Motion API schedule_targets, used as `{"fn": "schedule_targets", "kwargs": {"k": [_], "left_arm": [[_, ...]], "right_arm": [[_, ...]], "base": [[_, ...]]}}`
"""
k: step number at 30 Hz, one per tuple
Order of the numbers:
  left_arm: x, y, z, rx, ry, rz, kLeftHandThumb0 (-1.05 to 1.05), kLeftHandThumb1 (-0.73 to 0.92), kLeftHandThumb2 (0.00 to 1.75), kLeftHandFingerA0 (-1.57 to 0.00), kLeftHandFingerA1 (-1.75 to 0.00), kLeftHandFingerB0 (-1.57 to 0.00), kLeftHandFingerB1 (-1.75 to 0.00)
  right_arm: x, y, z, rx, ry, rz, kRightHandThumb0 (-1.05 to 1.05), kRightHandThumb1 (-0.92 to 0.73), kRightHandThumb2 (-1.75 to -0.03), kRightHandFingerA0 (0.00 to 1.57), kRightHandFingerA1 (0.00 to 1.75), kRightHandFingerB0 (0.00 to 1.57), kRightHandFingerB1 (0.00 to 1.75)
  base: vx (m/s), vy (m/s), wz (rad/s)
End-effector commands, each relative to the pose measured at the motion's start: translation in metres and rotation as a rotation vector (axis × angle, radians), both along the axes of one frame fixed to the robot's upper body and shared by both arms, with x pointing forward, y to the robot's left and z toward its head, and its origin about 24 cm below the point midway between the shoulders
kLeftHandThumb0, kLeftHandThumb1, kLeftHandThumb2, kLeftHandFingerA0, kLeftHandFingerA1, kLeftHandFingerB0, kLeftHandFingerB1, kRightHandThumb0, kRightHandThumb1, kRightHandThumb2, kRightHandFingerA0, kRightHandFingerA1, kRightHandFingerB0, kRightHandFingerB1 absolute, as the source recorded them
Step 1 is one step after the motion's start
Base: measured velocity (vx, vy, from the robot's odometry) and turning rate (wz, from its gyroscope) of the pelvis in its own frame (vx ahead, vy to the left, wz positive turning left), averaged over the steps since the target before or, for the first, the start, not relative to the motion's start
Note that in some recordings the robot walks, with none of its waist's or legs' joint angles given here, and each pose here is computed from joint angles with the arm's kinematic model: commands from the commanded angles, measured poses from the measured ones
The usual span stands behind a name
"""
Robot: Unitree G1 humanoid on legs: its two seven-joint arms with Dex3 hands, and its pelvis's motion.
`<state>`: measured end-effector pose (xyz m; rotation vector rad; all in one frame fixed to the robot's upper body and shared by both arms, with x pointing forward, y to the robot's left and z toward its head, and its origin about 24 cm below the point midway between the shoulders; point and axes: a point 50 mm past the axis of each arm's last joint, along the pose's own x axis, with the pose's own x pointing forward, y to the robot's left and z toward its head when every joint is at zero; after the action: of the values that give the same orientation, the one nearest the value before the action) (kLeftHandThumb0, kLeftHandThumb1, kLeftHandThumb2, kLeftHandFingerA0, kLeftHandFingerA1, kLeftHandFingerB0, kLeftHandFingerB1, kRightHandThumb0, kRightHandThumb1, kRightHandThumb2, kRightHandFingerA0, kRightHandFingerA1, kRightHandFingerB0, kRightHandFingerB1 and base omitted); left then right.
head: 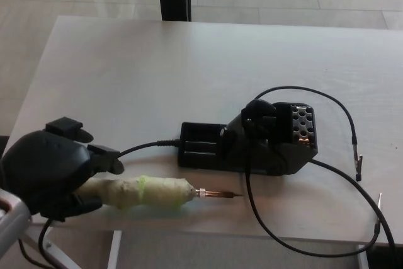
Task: Use the left hand of the robot to grab the soldering gun kept on the middle of the table and pull it out of its base and keep it on the left side of the base
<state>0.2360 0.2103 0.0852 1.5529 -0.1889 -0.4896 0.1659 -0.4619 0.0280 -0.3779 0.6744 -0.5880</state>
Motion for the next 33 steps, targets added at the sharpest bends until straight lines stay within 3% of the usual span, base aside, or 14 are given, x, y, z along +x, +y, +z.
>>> {"fn": "schedule_targets", "kwargs": {"k": [1,2,10,11,14,16,18,19,21,24,25,27,30,33], "left_arm": [[-0.002,0.01,0.016,0.006,-0.028,0.001,-0.53,0.71,0.61,-0.19,-0.68,-0.69,-0.48],[-0.002,0.013,0.02,0.004,-0.03,0.016,-0.59,0.57,0.93,-0.24,-0.65,-0.63,-0.62],[-0.008,0.034,0.036,-0.069,0.033,0.133,-0.62,0.72,0.61,-0.01,-0.62,-0.36,-0.4],[-0.012,0.046,0.041,-0.118,0.074,0.196,-0.67,0.74,0.62,0.0,-0.19,-0.06,-0.27],[-0.018,0.066,0.049,-0.318,0.077,0.314,-0.88,0.57,0.88,0.0,-0.11,0.0,0.0],[-0.025,0.085,0.054,-0.481,0.041,0.414,-0.92,0.61,0.91,0.0,-0.15,0.0,0.0],[-0.035,0.107,0.054,-0.648,-0.004,0.53,-0.92,0.59,0.89,0.0,-0.14,0.0,0.0],[-0.042,0.117,0.052,-0.726,-0.024,0.61,-0.95,0.59,0.89,0.0,-0.13,0.0,-0.04],[-0.086,0.157,0.025,-0.96,-0.132,0.962,-0.95,0.6,0.97,0.0,-0.46,0.0,-0.39],[-0.095,0.159,0.021,-0.97,-0.132,0.997,-0.95,0.6,0.97,0.0,-0.46,0.0,-0.39],[-0.124,0.176,-0.008,-1.077,-0.196,1.169,-0.82,0.62,0.69,0.0,-0.39,0.0,-0.33],[-0.165,0.202,-0.059,-1.08,-0.179,1.494,-0.86,0.53,0.9,0.0,-0.48,0.0,-0.38],[-0.178,0.209,-0.078,-1.069,-0.114,1.636,-0.71,0.78,0.66,0.0,-0.23,0.0,0.0],[-0.202,0.213,-0.106,-1.045,0.15,1.788,-0.66,0.72,0.63,0.0,-0.58,0.0,-0.35]], "right_arm": [[-0.007,-0.003,0.0,-0.001,0.004,-0.012,-1.05,-0.51,-1.02,1.39,0.9,0.36,1.46],[-0.007,-0.003,0.0,0.0,0.004,-0.014,-1.05,-0.48,-1.06,1.37,0.92,0.25,1.5],[-0.008,-0.004,0.001,0.0,0.006,-0.021,-1.05,-0.55,-0.9,1.34,0.96,0.14,1.5],[-0.008,-0.004,0.001,-0.001,0.001,-0.023,-1.05,-0.56,-0.88,1.35,0.97,0.08,1.56],[-0.008,-0.005,0.001,-0.003,0.0,-0.027,-1.05,-0.56,-0.87,1.32,0.99,0.06,1.55],[-0.008,-0.005,0.001,0.0,-0.001,-0.03,-1.05,-0.56,-0.88,1.31,1.01,0.05,1.57],[-0.008,-0.005,0.001,0.004,-0.002,-0.033,-1.05,-0.42,-1.16,1.29,1.06,0.3,1.19],[-0.008,-0.004,0.001,0.003,-0.001,-0.029,-1.05,-0.56,-0.88,1.32,0.99,0.06,1.56],[-0.009,-0.004,0.001,0.001,-0.006,-0.027,-1.05,-0.57,-0.87,1.35,0.98,0.07,1.56],[-0.009,-0.004,0.0,-0.001,0.003,-0.024,-1.05,-0.57,-0.87,1.35,0.98,0.07,1.56],[-0.009,-0.004,-0.001,0.001,0.006,-0.025,-1.05,-0.53,-0.97,1.31,0.99,0.02,1.65],[-0.011,-0.003,-0.003,-0.008,0.025,-0.011,-1.05,-0.59,-0.87,1.3,0.99,0.08,1.53],[-0.014,-0.002,-0.007,0.003,0.024,-0.03,-1.05,-0.57,-0.92,1.31,0.99,0.07,1.5],[-0.015,-0.003,-0.007,0.004,0.022,-0.031,-1.05,-0.54,-0.94,1.31,0.98,0.08,1.56]], "base": [[0.0,0.0,0.0],[0.0,0.0,0.0],[0.0,0.0,0.0],[0.0,0.0,0.0],[0.0,0.0,0.0],[0.0,0.0,0.0],[0.0,0.0,0.0],[0.0,0.0,0.0],[0.0,0.0,0.0],[0.0,0.0,0.0],[0.0,0.0,0.0],[0.0,0.0,0.0],[0.0,0.0,0.0],[0.0,0.0,0.0]]}}
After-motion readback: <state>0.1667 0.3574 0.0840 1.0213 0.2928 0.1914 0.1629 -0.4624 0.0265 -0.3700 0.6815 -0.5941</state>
